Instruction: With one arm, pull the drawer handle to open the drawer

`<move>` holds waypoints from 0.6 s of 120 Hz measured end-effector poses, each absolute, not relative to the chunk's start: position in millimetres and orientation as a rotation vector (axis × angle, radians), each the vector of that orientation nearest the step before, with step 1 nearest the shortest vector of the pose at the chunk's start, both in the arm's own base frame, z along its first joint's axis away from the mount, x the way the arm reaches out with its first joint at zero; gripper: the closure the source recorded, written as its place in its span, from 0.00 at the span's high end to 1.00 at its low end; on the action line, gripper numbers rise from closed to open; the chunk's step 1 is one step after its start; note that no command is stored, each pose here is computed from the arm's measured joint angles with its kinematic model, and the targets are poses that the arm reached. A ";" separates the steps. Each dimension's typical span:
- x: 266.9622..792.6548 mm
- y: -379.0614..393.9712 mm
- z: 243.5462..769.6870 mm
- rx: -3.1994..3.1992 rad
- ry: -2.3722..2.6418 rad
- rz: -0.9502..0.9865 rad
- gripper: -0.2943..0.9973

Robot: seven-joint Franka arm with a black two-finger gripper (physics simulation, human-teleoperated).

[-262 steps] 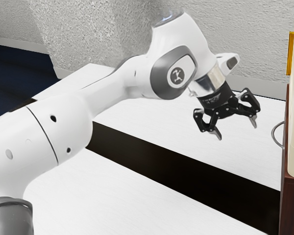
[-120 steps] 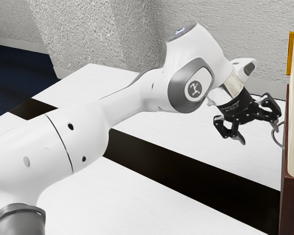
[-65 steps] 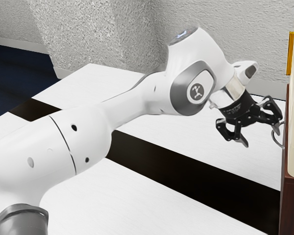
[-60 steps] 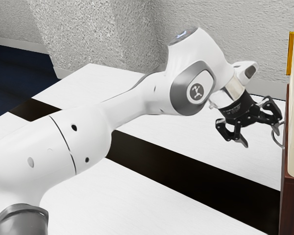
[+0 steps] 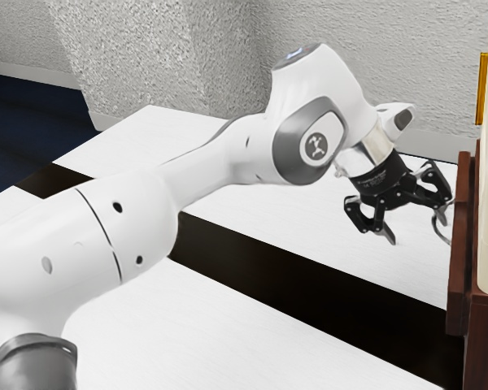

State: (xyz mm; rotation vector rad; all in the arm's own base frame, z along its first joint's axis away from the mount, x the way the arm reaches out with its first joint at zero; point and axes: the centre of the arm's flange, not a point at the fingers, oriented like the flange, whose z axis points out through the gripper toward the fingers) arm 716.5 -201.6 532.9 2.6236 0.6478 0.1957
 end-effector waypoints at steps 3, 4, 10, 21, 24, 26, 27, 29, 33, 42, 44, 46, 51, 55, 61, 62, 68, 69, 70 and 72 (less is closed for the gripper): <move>716.1 -199.8 533.8 2.626 0.650 0.196 0.69; 715.9 -199.3 534.0 2.627 0.650 0.196 0.69; 714.8 -197.9 535.5 2.631 0.650 0.194 0.69; 712.9 -195.3 539.3 2.635 0.647 0.195 0.69; 712.6 -194.1 540.3 2.636 0.647 0.196 0.69; 712.5 -193.3 540.0 2.637 0.648 0.194 0.69; 712.4 -192.8 539.7 2.637 0.648 0.193 0.69; 712.2 -192.0 539.0 2.639 0.649 0.191 0.69; 711.8 -190.8 538.2 2.642 0.649 0.188 0.69; 711.3 -189.4 535.9 2.647 0.647 0.181 0.69; 711.1 -189.3 535.4 2.648 0.647 0.179 0.69; 711.0 -189.1 535.1 2.649 0.646 0.178 0.69; 710.5 -188.6 533.7 2.652 0.645 0.174 0.69; 710.1 -188.1 532.4 2.655 0.644 0.171 0.69; 709.1 -185.2 532.9 2.658 0.645 0.171 0.69; 708.9 -184.6 533.0 2.659 0.645 0.171 0.69; 707.7 -181.9 533.6 2.662 0.644 0.171 0.69; 707.5 -181.6 533.8 2.662 0.643 0.172 0.69; 707.2 -181.4 534.2 2.662 0.643 0.172 0.69; 706.8 -180.9 534.5 2.663 0.641 0.172 0.69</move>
